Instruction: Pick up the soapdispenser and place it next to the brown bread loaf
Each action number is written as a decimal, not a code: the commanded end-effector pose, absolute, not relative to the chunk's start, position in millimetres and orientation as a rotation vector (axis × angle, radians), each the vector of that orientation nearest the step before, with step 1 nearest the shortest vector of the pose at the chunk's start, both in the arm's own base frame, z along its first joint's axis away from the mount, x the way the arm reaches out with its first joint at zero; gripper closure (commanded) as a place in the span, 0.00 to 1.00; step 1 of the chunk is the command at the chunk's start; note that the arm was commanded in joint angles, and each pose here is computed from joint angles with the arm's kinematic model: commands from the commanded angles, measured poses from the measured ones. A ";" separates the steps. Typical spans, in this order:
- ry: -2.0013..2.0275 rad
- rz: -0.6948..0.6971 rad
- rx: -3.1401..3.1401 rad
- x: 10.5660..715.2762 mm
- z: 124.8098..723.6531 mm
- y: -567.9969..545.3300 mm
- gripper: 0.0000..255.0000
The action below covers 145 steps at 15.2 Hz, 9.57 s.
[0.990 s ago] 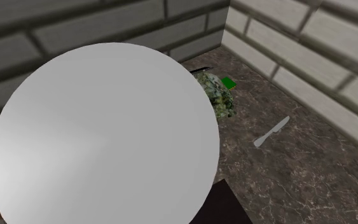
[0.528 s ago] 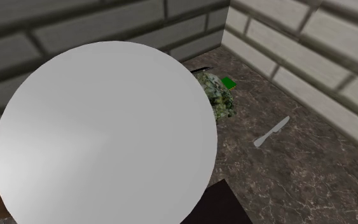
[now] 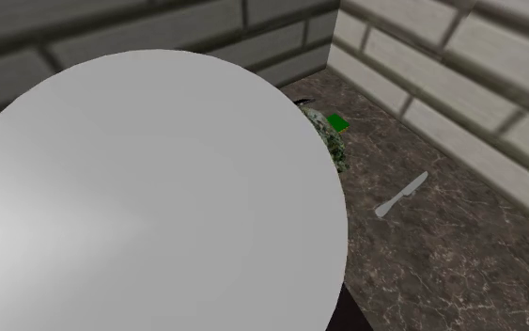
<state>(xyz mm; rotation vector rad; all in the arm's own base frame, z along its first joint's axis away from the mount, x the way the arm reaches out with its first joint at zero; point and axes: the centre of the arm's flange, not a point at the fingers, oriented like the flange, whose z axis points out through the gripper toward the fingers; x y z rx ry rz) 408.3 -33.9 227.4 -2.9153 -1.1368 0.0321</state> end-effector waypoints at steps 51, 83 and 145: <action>-0.988 0.107 -3.049 378.5 290.7 50.5 1.00; -0.988 0.107 -3.049 433.6 426.3 48.4 1.00; -0.988 0.107 -3.049 435.8 278.8 52.5 0.00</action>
